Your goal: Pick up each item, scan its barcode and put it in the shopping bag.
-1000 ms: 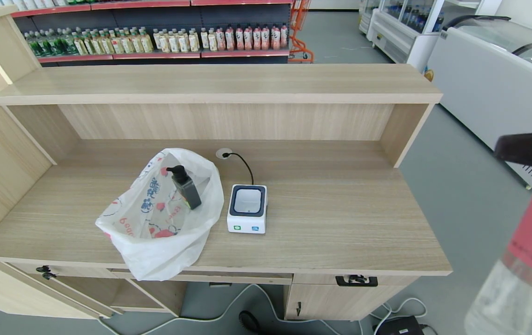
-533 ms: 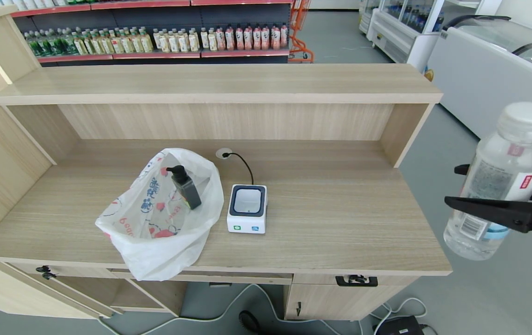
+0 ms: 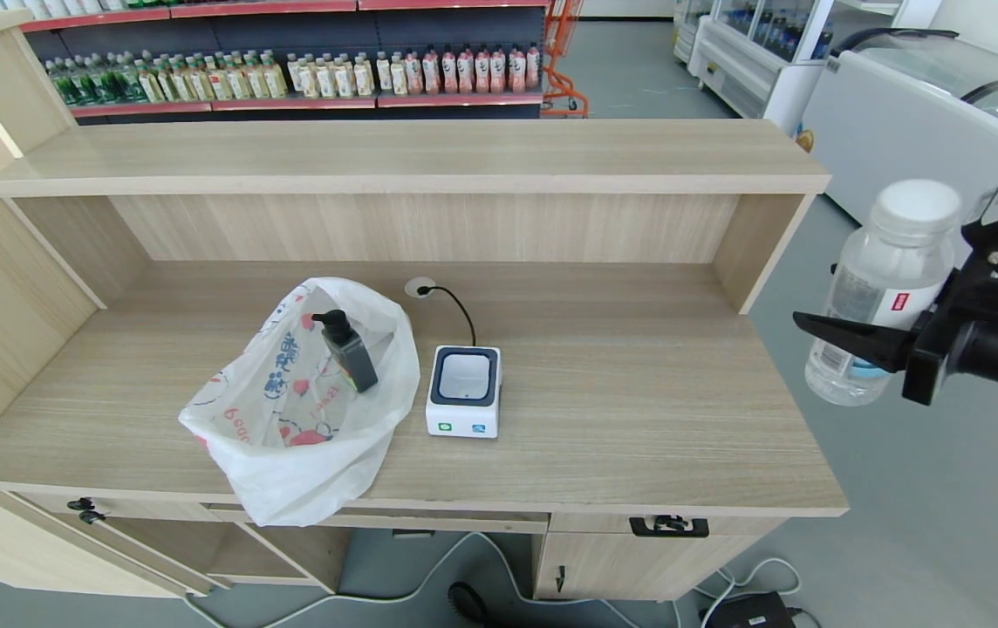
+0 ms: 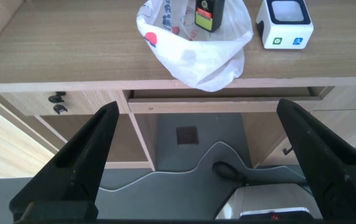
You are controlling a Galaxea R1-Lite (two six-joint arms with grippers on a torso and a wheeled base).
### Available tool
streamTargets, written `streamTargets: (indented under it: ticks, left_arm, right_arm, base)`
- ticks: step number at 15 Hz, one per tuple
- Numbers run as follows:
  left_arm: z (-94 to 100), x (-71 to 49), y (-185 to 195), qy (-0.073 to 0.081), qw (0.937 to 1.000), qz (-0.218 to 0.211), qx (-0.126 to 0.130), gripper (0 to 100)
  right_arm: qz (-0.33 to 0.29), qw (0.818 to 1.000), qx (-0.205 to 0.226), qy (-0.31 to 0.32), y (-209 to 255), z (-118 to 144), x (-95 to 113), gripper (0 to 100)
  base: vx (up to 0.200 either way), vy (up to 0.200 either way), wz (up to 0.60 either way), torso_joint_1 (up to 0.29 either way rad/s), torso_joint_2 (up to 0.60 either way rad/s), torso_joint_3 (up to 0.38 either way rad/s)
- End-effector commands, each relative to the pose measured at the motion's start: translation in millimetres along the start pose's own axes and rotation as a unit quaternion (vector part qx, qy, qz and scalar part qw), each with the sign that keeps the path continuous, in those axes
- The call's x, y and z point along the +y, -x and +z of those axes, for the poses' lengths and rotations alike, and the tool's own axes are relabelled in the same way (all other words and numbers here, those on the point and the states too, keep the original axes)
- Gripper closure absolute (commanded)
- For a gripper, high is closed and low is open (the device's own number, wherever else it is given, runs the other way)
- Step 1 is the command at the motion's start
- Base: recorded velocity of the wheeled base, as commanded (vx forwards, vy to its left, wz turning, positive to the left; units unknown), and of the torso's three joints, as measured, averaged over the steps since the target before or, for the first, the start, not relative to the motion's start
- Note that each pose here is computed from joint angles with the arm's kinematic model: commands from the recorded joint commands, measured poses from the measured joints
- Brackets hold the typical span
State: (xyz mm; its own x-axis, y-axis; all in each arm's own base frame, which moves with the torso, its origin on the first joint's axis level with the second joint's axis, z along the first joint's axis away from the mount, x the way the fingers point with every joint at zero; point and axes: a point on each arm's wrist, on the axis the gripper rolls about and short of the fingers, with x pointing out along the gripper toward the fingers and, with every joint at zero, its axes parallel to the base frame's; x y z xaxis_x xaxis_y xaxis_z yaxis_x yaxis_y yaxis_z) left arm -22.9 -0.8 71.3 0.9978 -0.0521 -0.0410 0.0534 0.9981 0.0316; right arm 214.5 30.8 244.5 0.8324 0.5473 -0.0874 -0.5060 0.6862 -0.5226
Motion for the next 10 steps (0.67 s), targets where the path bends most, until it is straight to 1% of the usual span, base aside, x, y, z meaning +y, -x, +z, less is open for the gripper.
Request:
streamTargets:
  ticks: [1,3,5,10]
  left_arm:
    - [0.0,0.0,0.0,0.0,1.0,0.0,0.0,0]
    - [0.0,0.0,0.0,0.0,1.0,0.0,0.0,0]
    - [0.0,0.0,0.0,0.0,1.0,0.0,0.0,0]
    - [0.0,0.0,0.0,0.0,1.0,0.0,0.0,0]
  right_arm:
    - [0.01,0.999,0.011,0.031,-4.5,-8.0,2.9,100]
    - [0.021,0.998,0.003,0.057,-6.3,-4.6,7.7,100]
    - [0.029,0.998,-0.004,0.063,-7.2,-1.5,12.2,100]
    - [0.029,0.997,-0.005,0.073,-8.8,-1.7,11.5,100]
  base:
    - [0.0,0.0,0.0,0.0,0.0,0.0]
    - [0.0,0.0,0.0,0.0,0.0,0.0]
    - [0.0,0.0,0.0,0.0,0.0,0.0]
    - [0.0,0.0,0.0,0.0,0.0,0.0]
